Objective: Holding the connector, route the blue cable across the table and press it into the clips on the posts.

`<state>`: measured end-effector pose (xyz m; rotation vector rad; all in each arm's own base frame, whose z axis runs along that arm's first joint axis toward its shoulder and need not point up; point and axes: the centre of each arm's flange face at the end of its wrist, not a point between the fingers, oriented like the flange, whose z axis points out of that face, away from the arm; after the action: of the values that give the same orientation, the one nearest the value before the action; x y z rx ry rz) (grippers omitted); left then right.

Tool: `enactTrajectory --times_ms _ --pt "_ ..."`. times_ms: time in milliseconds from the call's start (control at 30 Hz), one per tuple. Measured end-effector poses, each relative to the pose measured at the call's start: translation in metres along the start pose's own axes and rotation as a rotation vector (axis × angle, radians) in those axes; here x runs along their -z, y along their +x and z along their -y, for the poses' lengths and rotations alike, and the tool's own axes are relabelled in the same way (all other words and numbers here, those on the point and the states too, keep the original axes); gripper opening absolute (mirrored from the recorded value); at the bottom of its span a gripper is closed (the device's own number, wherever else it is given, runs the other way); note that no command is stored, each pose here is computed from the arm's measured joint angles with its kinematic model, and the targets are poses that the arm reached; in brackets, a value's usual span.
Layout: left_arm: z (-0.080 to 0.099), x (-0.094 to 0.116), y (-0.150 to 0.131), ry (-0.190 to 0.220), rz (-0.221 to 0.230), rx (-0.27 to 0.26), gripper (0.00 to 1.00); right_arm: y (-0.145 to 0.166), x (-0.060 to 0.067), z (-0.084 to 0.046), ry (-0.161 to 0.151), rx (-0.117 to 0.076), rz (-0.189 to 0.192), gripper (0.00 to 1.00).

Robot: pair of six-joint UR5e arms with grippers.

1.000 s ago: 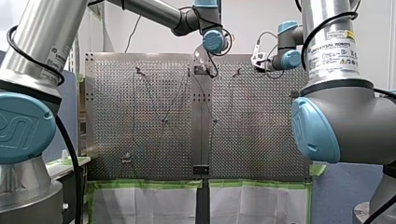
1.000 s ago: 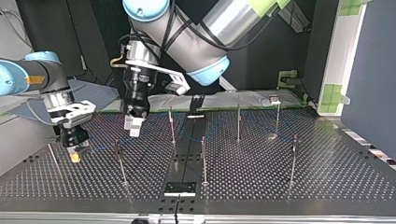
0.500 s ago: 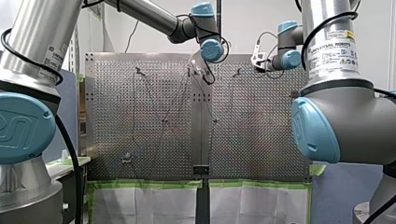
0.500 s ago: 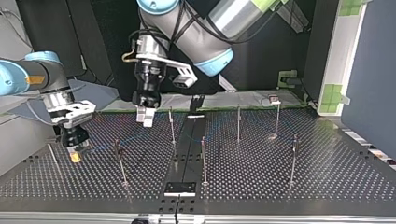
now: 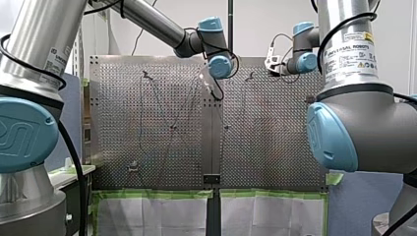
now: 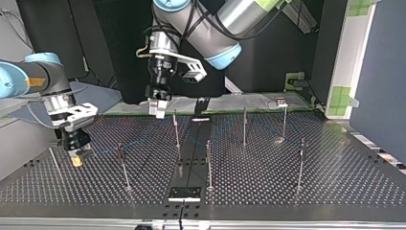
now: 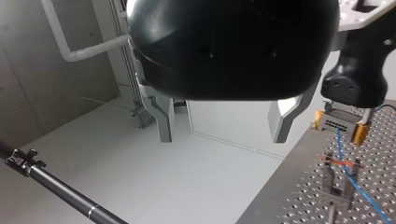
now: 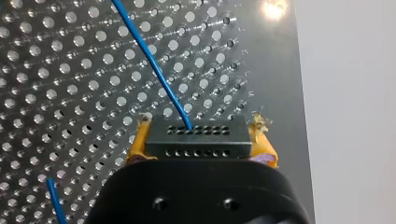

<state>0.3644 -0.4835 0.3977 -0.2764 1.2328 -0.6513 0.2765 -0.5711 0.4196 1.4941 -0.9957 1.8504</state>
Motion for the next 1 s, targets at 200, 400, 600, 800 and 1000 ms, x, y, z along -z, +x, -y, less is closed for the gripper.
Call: enactTrajectory --times_ms 200,400,600,800,1000 --pt "-0.013 0.012 0.012 0.001 0.0 0.0 1.0 -0.001 0.001 0.001 -0.001 -0.002 0.006 0.0" --pt "-0.026 0.024 0.023 0.001 0.0 0.0 1.0 -0.003 0.001 0.0 -0.002 -0.005 0.011 0.0" --pt "-0.039 0.036 0.032 0.0 0.0 0.0 1.0 -0.006 0.003 -0.001 -0.008 -0.007 0.016 0.0" --pt "-0.051 0.049 0.041 0.001 0.0 0.0 1.0 -0.006 0.003 -0.002 -0.01 -0.007 0.015 0.0" --pt "-0.064 0.062 0.049 0.001 0.0 0.0 1.0 -0.006 0.003 -0.003 -0.011 -0.007 0.015 0.0"
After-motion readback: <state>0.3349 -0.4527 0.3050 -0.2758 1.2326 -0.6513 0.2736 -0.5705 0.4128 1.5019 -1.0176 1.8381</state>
